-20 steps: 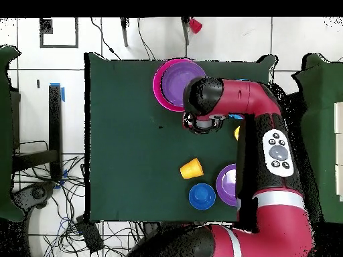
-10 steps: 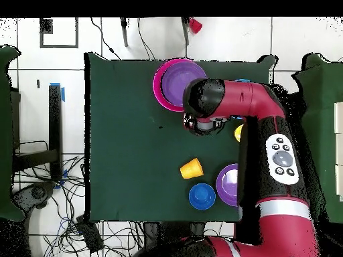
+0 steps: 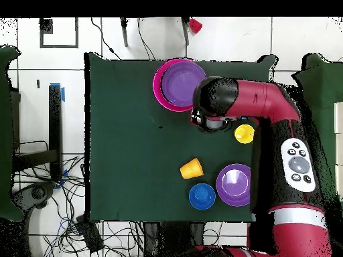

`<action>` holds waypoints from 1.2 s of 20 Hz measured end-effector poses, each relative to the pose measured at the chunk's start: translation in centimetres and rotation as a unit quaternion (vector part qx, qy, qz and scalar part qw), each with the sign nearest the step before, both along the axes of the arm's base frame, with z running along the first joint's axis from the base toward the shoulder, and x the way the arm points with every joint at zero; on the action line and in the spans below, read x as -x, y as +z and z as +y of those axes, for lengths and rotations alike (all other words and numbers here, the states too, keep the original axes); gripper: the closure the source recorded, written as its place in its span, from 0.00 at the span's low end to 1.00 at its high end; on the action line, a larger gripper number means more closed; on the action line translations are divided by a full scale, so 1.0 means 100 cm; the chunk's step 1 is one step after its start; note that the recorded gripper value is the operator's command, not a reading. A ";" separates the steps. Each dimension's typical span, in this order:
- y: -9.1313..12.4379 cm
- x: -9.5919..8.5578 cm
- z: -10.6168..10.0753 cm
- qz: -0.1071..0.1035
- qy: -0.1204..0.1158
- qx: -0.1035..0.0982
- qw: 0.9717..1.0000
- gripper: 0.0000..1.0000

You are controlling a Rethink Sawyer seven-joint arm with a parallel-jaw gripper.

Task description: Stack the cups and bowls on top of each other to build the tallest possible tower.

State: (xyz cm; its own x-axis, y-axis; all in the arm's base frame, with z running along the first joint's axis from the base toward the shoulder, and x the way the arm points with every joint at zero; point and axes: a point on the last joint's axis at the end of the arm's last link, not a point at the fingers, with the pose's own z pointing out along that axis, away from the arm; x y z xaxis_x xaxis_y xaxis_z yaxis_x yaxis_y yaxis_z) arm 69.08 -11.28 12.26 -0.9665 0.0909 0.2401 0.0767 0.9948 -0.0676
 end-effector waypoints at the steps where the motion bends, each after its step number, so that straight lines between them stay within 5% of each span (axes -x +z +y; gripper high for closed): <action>1: 0.000 0.000 -0.001 -0.003 0.000 0.000 1.000 0.00; 9: -0.005 -0.005 0.000 -0.031 -0.004 -0.016 0.999 0.00; 24: -0.017 -0.011 0.014 -0.030 -0.029 -0.075 0.996 0.00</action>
State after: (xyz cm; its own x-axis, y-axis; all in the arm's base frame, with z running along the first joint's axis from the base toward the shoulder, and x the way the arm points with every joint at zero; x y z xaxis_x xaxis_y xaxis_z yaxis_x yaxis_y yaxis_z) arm 70.18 -9.89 10.59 -0.9738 0.1136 0.1971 0.1329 0.9873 0.0874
